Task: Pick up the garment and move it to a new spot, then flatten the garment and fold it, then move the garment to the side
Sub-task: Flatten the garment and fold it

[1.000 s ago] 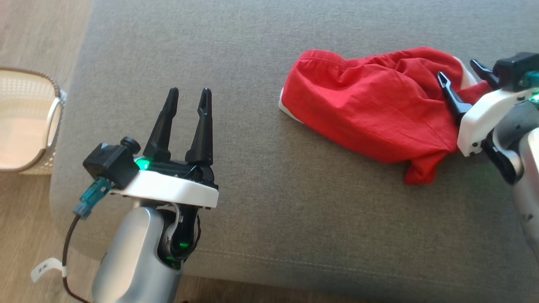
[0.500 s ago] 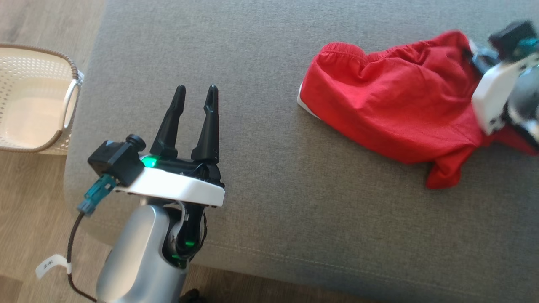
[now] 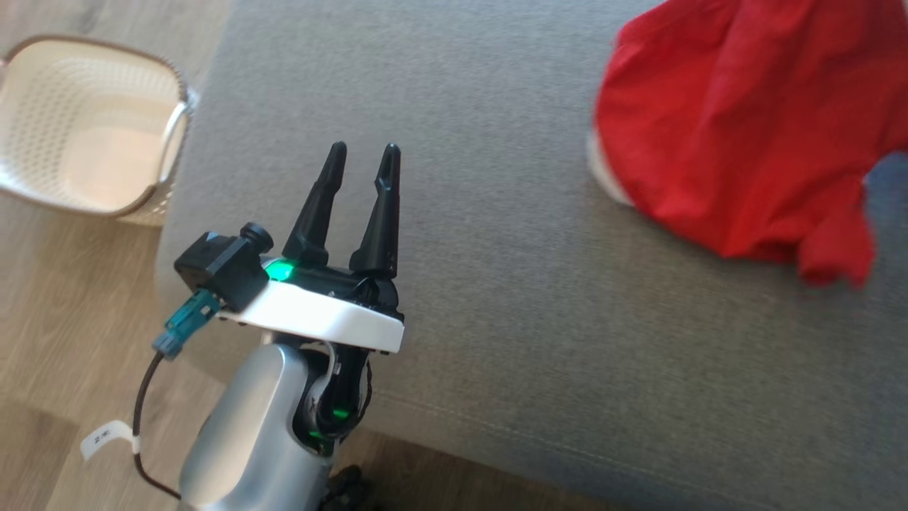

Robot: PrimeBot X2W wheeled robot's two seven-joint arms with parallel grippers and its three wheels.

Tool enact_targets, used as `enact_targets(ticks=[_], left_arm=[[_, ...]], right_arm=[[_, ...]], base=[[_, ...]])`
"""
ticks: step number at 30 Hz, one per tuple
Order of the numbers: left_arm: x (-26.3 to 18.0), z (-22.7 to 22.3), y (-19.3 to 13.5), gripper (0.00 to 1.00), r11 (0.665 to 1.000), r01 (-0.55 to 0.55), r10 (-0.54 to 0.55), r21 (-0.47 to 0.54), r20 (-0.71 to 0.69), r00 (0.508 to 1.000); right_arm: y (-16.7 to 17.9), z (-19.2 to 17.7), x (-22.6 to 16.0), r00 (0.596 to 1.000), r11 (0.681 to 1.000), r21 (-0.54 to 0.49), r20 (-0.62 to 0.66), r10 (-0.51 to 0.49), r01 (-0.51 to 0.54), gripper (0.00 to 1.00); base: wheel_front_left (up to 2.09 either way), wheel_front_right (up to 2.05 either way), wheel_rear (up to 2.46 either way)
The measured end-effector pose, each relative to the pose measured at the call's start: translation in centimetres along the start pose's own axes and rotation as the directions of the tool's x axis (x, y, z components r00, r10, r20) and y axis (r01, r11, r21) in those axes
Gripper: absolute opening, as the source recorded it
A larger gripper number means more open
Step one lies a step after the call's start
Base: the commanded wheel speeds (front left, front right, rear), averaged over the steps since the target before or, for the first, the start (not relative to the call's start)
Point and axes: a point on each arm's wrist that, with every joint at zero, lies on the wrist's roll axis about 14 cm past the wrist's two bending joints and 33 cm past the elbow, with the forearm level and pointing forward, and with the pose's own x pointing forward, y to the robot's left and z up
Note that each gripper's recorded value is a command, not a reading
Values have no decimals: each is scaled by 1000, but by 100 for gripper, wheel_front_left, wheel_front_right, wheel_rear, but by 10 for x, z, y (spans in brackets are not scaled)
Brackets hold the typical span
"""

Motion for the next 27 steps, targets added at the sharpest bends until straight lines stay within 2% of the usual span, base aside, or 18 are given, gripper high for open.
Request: enact_targets(ticks=[7,12,14,15,16,21,27], left_arm=[[-8,1,13,100,999,-51,51,5,-6,999],[-11,0,19,100,997,-78,78,4,-14,997],[-11,-3,19,100,997,-80,80,0,-22,997],[-10,-4,19,100,997,-82,82,-2,-25,996],[-10,-5,19,100,997,-83,83,-2,-27,996],[-6,-8,12,100,998,-64,64,-12,-30,998],[6,-6,-2,100,1000,-5,5,-3,-13,1000]], right_arm=[[-10,26,34,996,996,-85,88,-29,36,0],[16,10,50,998,994,-111,63,23,-16,0],[21,2,55,998,996,-87,54,27,-22,2],[25,-2,56,999,997,-74,39,31,-28,68],[30,-8,57,999,997,-60,22,40,-39,100],[57,-12,49,996,996,-8,14,92,-91,100],[54,-8,24,996,995,67,46,77,-80,100]], base=[[0,0,0],[0,0,0],[0,0,0],[0,0,0],[0,0,0],[0,0,0],[0,0,0]])
